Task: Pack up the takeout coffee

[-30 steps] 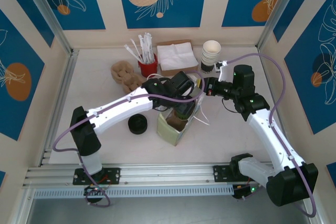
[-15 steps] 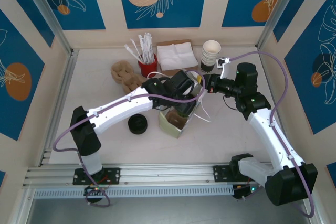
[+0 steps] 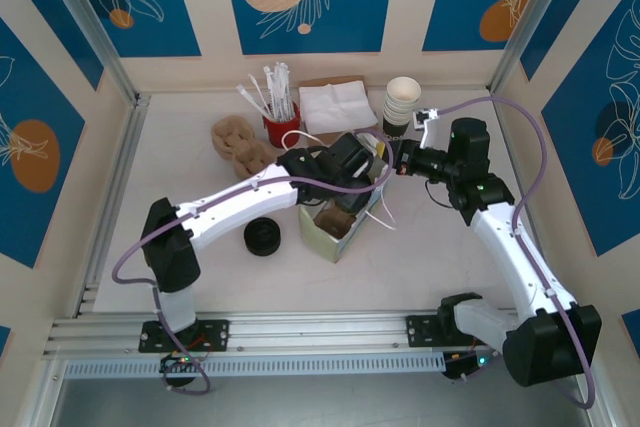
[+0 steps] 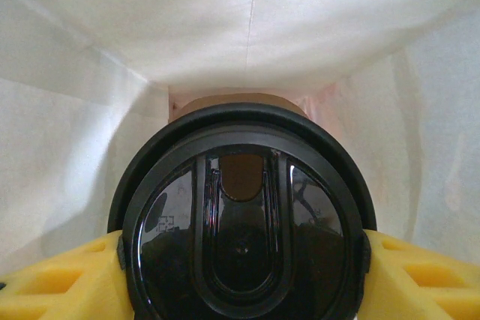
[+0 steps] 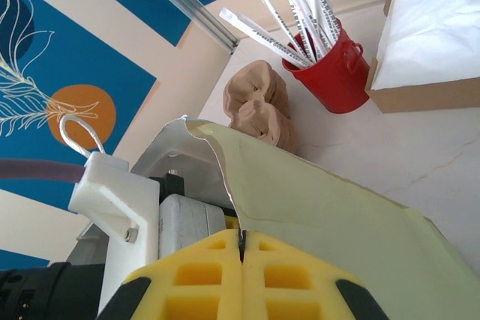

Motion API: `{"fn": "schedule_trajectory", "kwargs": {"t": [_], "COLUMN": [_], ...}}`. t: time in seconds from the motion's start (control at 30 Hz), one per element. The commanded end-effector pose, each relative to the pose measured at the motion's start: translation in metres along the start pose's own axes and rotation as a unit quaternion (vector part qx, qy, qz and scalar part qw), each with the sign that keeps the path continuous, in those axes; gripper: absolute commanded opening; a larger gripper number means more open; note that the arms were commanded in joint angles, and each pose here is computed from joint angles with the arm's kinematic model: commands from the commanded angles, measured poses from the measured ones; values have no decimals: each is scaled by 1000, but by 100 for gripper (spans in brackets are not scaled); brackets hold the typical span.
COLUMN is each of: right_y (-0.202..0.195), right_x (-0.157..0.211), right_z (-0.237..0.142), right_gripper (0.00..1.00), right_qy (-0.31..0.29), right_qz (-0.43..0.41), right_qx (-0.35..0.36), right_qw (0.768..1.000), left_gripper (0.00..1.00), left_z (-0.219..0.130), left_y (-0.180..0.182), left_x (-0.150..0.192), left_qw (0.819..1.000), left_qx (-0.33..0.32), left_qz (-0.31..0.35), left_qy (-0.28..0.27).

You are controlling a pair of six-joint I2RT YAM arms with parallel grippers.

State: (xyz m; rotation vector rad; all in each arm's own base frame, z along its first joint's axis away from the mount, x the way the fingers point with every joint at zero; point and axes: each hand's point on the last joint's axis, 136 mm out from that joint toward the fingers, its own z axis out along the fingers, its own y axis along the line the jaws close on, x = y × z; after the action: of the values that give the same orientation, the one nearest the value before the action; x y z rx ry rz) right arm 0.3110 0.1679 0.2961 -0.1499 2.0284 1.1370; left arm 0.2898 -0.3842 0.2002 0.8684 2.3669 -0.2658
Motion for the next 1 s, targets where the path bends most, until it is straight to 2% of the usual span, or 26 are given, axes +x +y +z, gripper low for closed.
{"fn": "schedule_trajectory", "kwargs": {"t": [0.0, 0.5, 0.97], "right_y": [2, -14, -16], "right_x": [-2, -11, -14], "right_z": [2, 10, 22], "right_gripper": [0, 0, 0], "right_qy": [-1, 8, 23], "right_qz": [4, 24, 18], "right_qx": [-18, -26, -40], "right_qw": [1000, 999, 999], "left_gripper": [66, 66, 65], "left_z": [7, 28, 45], "left_y": [4, 4, 2], "left_x": [-6, -8, 8], "left_qw": [1000, 1000, 999], "left_qx": [-7, -4, 9], "left_qz": [-2, -16, -32], "left_qy": [-6, 2, 35]}}
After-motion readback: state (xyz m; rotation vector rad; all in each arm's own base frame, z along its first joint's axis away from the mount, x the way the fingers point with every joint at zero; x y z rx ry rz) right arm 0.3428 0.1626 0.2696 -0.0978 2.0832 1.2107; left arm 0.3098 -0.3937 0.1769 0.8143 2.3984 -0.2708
